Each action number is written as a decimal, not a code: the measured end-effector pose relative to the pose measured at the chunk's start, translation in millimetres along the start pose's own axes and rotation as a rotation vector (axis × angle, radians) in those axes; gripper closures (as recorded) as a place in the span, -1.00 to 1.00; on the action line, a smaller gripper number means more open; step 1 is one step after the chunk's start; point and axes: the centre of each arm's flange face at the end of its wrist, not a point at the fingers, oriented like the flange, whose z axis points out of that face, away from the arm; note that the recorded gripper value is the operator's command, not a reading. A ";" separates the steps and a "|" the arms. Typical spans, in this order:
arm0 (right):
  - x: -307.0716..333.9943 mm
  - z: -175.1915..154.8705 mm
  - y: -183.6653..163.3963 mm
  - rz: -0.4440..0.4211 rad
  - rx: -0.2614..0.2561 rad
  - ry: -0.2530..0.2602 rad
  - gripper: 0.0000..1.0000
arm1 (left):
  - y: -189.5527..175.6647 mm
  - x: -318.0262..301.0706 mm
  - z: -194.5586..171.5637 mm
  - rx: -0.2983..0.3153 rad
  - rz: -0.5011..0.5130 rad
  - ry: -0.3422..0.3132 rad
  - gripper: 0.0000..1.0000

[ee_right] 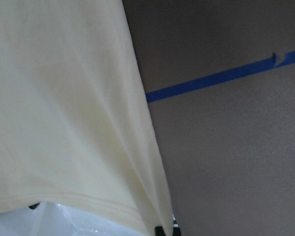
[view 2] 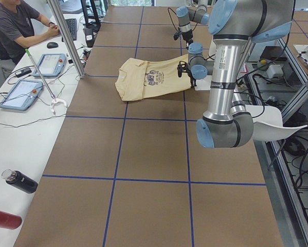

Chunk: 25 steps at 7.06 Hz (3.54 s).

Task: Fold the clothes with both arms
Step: 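Lift the hem with both grippers and carry it toward the collar, then hold the hem above the collar with both grippers, adjusting its spread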

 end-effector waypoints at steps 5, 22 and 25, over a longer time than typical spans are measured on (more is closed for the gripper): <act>-23.5 -66.5 -85.6 0.006 0.162 -0.106 1.00 | -95.8 12.4 -80.7 0.131 0.004 0.120 1.00; -124.2 -207.3 -331.9 0.011 0.632 -0.299 1.00 | -324.4 -66.1 -147.8 0.379 -0.025 0.234 1.00; -104.1 -214.2 -289.6 -0.048 0.499 -0.334 1.00 | -283.5 -53.1 -179.4 0.315 -0.025 0.249 1.00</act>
